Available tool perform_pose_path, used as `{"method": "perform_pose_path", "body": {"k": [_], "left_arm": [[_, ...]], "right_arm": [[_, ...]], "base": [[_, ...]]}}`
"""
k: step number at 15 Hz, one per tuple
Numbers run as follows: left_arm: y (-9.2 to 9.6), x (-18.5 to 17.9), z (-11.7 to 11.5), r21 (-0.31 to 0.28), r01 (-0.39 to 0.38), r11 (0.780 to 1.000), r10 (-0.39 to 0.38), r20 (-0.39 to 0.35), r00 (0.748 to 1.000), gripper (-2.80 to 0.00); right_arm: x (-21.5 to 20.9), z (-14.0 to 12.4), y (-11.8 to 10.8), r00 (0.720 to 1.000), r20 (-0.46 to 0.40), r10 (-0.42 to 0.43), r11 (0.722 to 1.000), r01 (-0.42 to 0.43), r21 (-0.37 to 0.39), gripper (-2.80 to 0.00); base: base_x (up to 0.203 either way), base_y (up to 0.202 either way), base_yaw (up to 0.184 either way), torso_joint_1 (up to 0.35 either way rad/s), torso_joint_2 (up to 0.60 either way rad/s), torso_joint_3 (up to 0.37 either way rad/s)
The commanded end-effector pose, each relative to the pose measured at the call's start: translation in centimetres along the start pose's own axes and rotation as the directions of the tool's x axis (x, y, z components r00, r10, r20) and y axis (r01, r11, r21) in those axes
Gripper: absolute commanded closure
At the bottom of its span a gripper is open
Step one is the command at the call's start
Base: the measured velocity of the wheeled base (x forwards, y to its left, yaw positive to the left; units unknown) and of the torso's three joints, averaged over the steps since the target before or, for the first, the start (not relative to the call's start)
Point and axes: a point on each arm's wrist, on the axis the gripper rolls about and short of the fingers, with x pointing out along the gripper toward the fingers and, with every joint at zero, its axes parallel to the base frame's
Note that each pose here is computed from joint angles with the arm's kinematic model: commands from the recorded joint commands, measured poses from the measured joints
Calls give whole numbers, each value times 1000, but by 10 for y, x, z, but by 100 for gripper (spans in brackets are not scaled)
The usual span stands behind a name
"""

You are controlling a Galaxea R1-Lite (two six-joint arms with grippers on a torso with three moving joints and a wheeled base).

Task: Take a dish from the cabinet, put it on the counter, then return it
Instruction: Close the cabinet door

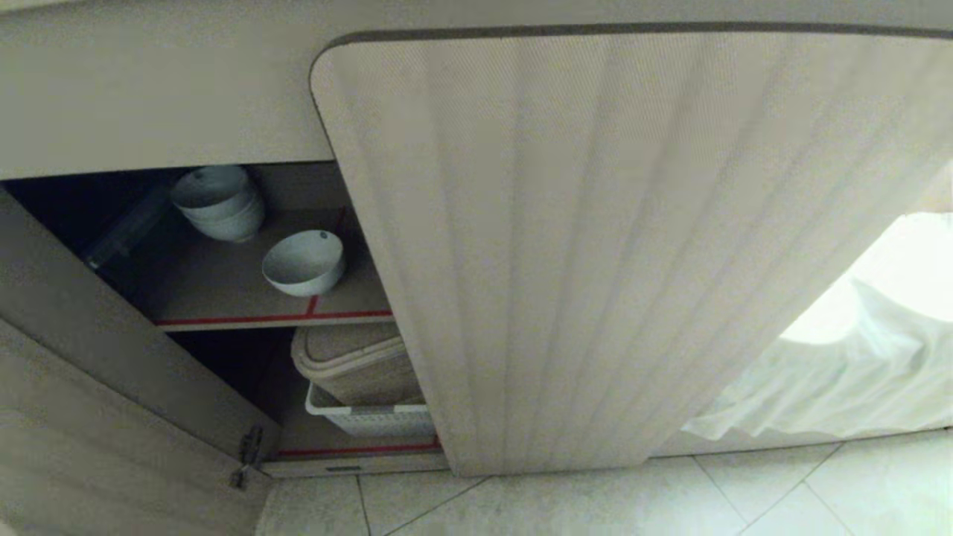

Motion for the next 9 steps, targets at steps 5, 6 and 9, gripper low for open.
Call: {"method": "perform_pose_path", "body": {"k": [5, 6, 9], "left_arm": [[0, 0, 0, -2, -1, 1000, 1, 1, 1000, 0], [0, 0, 0, -2, -1, 1000, 1, -1, 1000, 0], [0, 0, 0, -2, -2, 1000, 2, 1, 1000, 0]], "right_arm": [[0, 0, 0, 1000, 0, 0, 1000, 0, 0, 0], [0, 0, 0, 1000, 0, 0, 1000, 0, 0, 0], [0, 0, 0, 1000, 0, 1, 1000, -1, 0, 0]], "base": [[-192, 0, 1, 1, 1, 1], [-193, 0, 1, 2, 2, 2], [-195, 0, -1, 3, 3, 2]]}}
